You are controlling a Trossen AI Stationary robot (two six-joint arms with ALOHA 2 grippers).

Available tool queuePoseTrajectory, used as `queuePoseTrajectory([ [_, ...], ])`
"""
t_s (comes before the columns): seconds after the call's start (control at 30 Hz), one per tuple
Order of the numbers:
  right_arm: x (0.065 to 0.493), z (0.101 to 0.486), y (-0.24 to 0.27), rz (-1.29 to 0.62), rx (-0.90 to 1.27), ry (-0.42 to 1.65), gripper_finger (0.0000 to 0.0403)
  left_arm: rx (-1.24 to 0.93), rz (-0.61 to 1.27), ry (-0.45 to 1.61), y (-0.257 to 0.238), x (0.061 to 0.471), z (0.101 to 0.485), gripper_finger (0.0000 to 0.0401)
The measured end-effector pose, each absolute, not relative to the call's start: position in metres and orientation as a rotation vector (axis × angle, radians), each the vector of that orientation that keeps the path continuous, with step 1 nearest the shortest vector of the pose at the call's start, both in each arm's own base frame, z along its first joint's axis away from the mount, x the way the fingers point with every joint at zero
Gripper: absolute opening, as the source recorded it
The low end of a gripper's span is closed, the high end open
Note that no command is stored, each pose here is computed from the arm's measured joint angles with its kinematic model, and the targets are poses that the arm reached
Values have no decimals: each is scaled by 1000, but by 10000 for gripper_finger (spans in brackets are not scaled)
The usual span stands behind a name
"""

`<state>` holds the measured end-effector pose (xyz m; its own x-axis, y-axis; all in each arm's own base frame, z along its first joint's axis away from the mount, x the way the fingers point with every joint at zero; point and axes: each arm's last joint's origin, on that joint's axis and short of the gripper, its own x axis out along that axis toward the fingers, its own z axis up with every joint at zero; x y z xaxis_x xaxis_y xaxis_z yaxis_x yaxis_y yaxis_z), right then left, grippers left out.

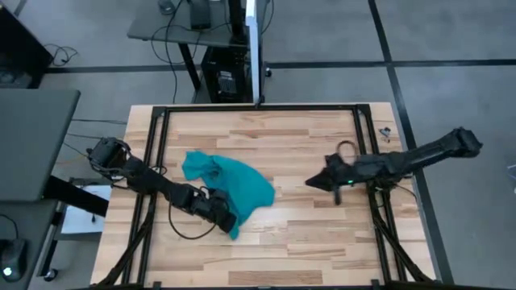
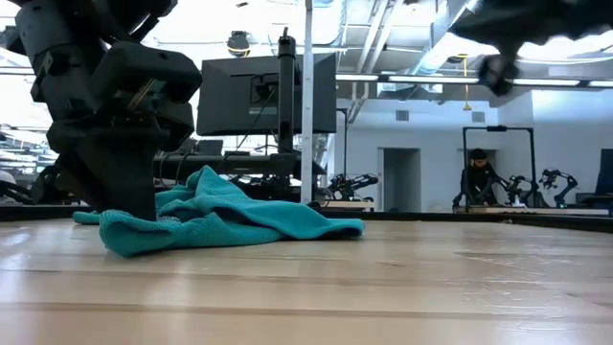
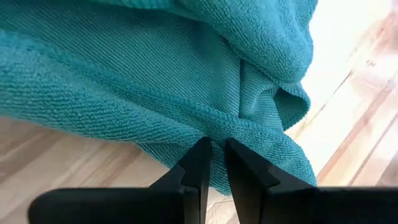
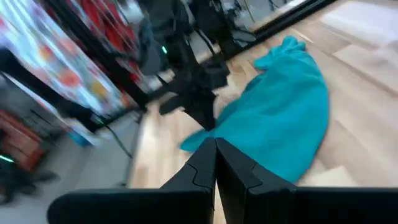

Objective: Roll towel
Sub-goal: Fold the blue towel

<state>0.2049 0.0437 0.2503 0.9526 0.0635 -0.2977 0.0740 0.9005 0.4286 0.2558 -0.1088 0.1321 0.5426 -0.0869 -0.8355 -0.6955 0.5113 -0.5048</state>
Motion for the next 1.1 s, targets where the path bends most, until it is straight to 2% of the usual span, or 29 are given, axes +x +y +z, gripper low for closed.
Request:
queuePoseTrajectory([
  [0.13,264,236,50,-65,319,515,0,-951,407,935,-110,256,134,39],
  [0.3,325,191,50,-124,255,691,0,-885,352,935,-114,254,138,39],
  [0.57,400,158,61,-81,255,741,0,-812,282,935,-120,252,141,39],
  [0.8,430,148,73,-24,243,765,0,-763,292,923,-120,251,141,39],
  [1.0,424,132,57,-92,253,899,0,-761,433,791,-114,254,141,39],
  [1.1,422,130,51,-121,275,930,0,-777,439,708,-114,258,145,39],
])
